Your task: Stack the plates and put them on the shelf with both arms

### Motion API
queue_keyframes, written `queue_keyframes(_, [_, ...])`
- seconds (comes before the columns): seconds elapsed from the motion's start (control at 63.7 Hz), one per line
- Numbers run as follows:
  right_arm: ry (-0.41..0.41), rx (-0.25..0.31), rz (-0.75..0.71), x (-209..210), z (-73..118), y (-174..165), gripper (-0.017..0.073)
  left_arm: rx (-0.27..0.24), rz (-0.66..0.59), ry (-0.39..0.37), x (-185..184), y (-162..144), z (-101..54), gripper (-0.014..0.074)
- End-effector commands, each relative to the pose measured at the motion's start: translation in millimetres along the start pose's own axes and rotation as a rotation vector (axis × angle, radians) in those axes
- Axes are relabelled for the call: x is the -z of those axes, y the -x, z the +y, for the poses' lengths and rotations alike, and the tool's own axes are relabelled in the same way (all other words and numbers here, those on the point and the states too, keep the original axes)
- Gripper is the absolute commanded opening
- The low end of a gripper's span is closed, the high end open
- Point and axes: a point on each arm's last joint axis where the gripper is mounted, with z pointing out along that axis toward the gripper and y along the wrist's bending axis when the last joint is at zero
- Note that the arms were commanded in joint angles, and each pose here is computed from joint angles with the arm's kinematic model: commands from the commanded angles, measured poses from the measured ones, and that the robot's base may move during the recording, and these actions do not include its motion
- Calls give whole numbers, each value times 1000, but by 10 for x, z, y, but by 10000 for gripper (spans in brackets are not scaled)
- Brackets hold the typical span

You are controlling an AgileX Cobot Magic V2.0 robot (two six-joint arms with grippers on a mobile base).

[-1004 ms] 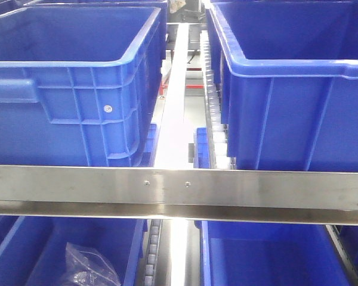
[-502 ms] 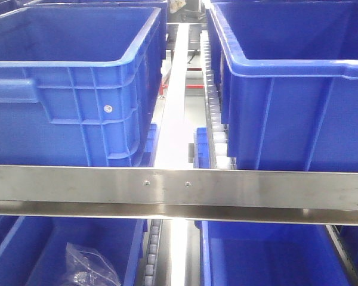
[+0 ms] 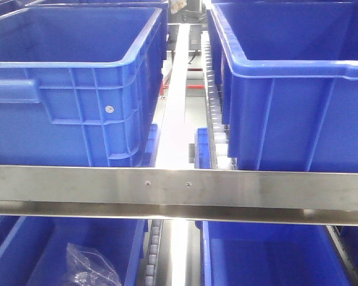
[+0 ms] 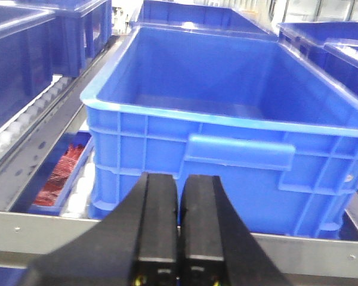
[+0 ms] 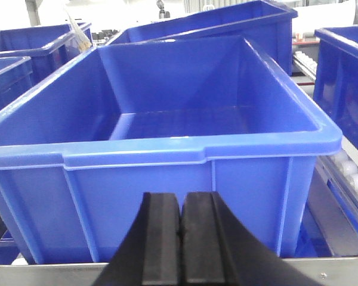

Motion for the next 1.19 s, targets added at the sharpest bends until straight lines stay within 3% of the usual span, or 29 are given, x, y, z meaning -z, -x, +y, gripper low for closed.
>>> queue_keyframes(0.0, [27, 6, -108, 20, 24, 92, 49, 23, -86, -28, 20, 64, -24, 88])
queue_keyframes(0.439, [27, 6, -108, 20, 24, 92, 49, 55, -102, -50, 20, 81, -37, 88])
queue_keyframes(0.643, [27, 6, -108, 20, 24, 92, 49, -110, -152, -42, 25, 122, -41, 88])
queue_keyframes(1.177, [27, 6, -108, 20, 24, 92, 49, -112, -166, -44, 28, 135, -43, 88])
